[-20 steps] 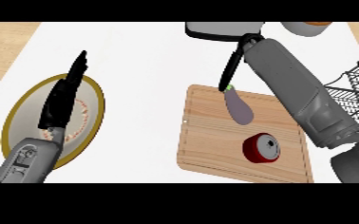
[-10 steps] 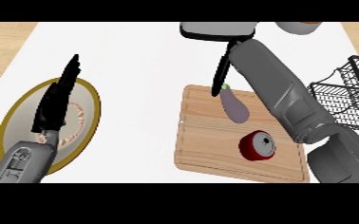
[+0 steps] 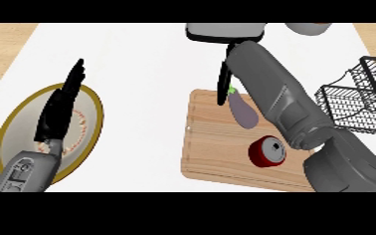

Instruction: Pick the eggplant from the cutting board and place it in the tiered basket

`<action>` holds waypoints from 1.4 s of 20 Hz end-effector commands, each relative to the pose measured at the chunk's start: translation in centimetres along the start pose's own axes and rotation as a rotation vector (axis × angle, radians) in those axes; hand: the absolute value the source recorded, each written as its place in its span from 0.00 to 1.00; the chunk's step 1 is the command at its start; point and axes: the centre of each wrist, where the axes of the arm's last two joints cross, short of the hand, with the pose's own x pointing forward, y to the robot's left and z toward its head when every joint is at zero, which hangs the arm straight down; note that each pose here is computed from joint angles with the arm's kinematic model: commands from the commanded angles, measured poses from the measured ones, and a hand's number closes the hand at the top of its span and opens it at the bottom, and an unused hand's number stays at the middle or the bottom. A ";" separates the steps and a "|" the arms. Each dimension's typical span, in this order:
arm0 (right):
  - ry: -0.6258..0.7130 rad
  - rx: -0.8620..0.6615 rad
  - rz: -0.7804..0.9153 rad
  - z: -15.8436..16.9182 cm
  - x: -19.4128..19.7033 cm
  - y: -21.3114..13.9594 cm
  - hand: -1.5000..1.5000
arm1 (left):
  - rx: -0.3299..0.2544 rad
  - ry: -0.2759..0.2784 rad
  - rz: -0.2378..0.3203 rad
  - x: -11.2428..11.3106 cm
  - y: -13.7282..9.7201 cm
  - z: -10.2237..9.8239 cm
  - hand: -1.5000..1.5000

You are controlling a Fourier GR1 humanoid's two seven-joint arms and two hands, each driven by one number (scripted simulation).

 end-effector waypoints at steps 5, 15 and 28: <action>0.156 -0.003 0.133 1.3 2.0 1.6 0.00 | 0.006 0.004 0.016 -0.5 0.2 -0.6 0.50; 0.205 0.039 0.130 -2.5 0.9 3.3 0.00 | 0.036 0.009 -0.017 -0.8 1.0 -0.2 0.50; 0.197 0.102 0.103 -3.8 0.7 4.3 0.00 | 0.017 0.019 0.013 1.0 1.6 0.4 0.50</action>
